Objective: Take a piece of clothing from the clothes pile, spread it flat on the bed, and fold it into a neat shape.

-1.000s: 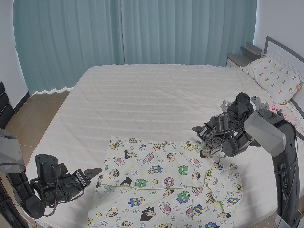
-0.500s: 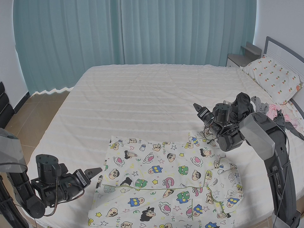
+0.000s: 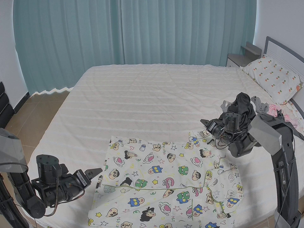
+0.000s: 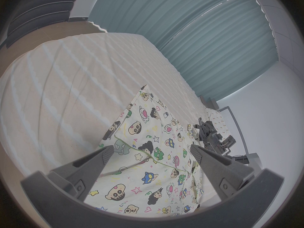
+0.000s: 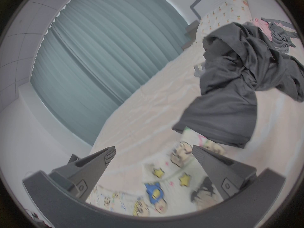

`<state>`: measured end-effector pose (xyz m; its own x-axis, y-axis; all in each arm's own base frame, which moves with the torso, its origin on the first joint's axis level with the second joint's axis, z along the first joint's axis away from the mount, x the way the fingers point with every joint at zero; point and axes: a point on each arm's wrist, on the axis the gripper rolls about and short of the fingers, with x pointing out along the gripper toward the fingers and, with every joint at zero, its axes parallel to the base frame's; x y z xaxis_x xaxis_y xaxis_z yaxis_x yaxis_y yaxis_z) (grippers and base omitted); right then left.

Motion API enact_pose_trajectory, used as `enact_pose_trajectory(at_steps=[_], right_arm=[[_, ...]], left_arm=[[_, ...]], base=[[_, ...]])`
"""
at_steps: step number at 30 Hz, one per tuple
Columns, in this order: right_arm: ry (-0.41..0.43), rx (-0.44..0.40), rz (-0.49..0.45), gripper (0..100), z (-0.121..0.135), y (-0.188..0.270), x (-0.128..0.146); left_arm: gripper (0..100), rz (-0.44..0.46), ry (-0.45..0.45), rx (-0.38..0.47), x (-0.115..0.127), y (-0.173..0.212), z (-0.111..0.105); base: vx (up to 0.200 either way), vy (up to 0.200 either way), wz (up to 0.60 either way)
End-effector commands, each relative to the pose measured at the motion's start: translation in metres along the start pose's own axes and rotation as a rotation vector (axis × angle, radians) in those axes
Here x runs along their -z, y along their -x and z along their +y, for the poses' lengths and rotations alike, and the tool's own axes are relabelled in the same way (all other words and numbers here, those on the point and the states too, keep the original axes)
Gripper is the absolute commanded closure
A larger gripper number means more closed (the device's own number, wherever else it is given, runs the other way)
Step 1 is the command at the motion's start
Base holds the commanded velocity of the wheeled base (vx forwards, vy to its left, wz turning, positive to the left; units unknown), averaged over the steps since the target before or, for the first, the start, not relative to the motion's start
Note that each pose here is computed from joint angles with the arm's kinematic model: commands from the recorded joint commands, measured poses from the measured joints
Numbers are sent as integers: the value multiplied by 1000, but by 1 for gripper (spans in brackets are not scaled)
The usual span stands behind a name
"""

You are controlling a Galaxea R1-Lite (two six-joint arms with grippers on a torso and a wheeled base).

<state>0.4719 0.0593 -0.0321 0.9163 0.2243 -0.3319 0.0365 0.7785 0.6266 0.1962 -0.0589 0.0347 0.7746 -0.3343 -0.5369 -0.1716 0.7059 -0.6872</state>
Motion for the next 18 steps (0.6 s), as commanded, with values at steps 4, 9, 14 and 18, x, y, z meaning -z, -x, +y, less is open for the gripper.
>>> enact_pose_trajectory(at_steps=[4,9,14,18], right_arm=[[0,28,22,0,-35,10,-15],[-3,31,53,0,-36,-1,-17],[27,56,99,0,-45,-14,-7],[46,78,137,0,-51,-17,2]], left_arm=[[0,1,2,8,1,1,0],[0,2,2,9,2,1,0],[0,9,3,1,3,-1,1],[0,10,4,-1,3,-1,1]], base=[[0,0,0],[0,0,0],[0,0,0],[0,0,0]])
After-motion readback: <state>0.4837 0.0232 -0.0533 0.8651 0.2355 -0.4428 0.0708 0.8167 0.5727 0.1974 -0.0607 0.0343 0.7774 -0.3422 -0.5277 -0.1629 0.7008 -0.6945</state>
